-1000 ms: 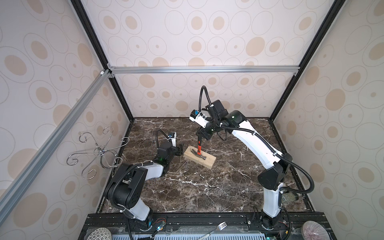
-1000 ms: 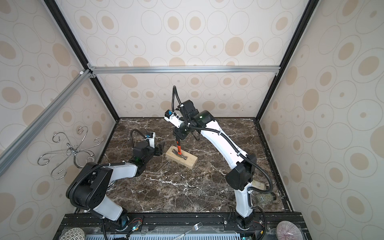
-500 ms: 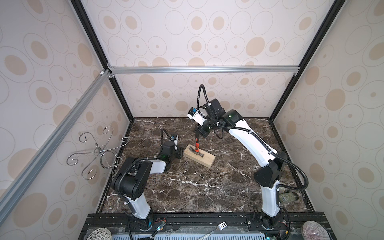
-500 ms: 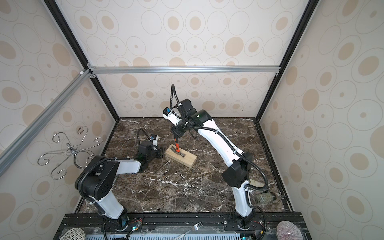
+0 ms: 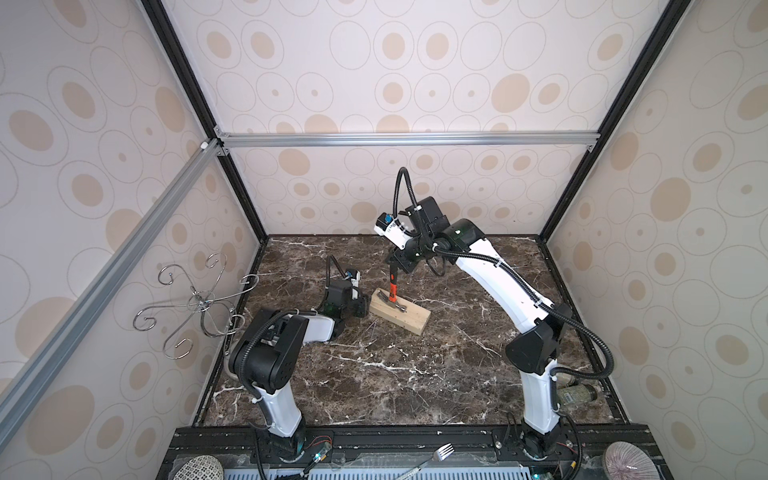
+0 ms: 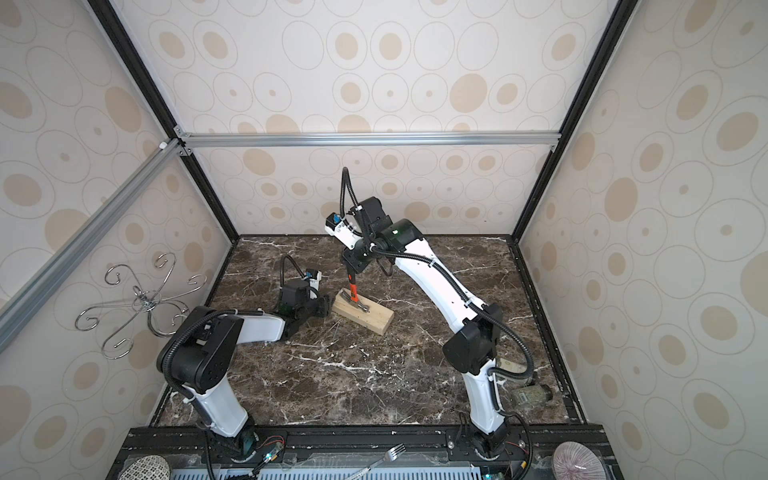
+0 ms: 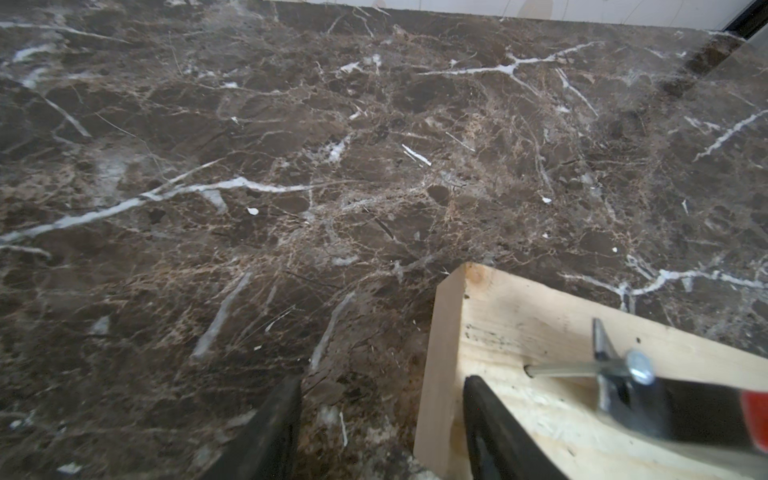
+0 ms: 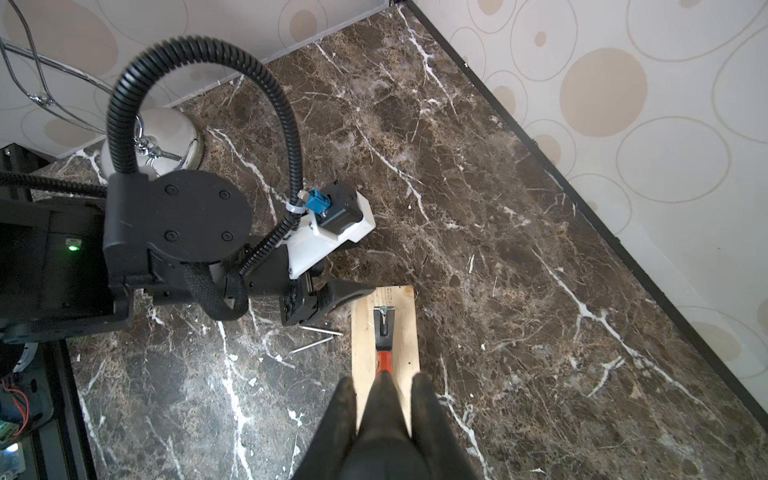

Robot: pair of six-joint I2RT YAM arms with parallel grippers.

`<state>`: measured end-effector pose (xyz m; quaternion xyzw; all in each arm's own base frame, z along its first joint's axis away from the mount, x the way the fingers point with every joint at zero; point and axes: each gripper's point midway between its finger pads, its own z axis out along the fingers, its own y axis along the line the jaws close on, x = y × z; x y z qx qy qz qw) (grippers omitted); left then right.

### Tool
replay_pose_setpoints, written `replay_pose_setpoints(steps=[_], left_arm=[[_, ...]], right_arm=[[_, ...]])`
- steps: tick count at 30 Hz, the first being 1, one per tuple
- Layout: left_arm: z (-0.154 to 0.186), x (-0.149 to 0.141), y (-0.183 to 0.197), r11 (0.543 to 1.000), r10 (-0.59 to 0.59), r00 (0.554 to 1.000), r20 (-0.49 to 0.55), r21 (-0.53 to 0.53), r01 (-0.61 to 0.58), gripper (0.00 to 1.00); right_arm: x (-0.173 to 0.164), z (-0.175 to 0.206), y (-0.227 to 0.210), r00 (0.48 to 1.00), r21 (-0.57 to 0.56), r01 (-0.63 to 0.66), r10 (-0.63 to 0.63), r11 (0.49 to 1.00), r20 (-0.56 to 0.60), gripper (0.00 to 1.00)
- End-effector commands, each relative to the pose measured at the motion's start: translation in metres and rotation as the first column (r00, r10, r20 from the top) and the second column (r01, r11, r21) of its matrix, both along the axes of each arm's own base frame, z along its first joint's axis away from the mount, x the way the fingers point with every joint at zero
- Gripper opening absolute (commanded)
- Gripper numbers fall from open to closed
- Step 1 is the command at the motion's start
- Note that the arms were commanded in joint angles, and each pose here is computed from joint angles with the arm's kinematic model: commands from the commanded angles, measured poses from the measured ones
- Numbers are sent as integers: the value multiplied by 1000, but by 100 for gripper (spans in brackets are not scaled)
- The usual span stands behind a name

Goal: Use a claw hammer to pull out a nail
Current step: Remove the nail from the mounting plate.

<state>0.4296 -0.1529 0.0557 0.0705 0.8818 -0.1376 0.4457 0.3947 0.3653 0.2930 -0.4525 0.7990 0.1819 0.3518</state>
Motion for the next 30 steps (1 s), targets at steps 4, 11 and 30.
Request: replay_pose_setpoints(steps=[4,11,30], left_arm=[[-9,3,-4,1000,-18,999,-41,-14,17,60],[-10,4,5,1000,22,998,-55,23,-21,62],[-26,9,0,1000,-8,989,-151,-28,4,68]], right_arm=[[6,31,17,986,49,-84,76,995,145,2],[8,27,13,986,41,-64,57,997,155,0],[-20,21,-4,961,279,-51,-28,959,274,0]])
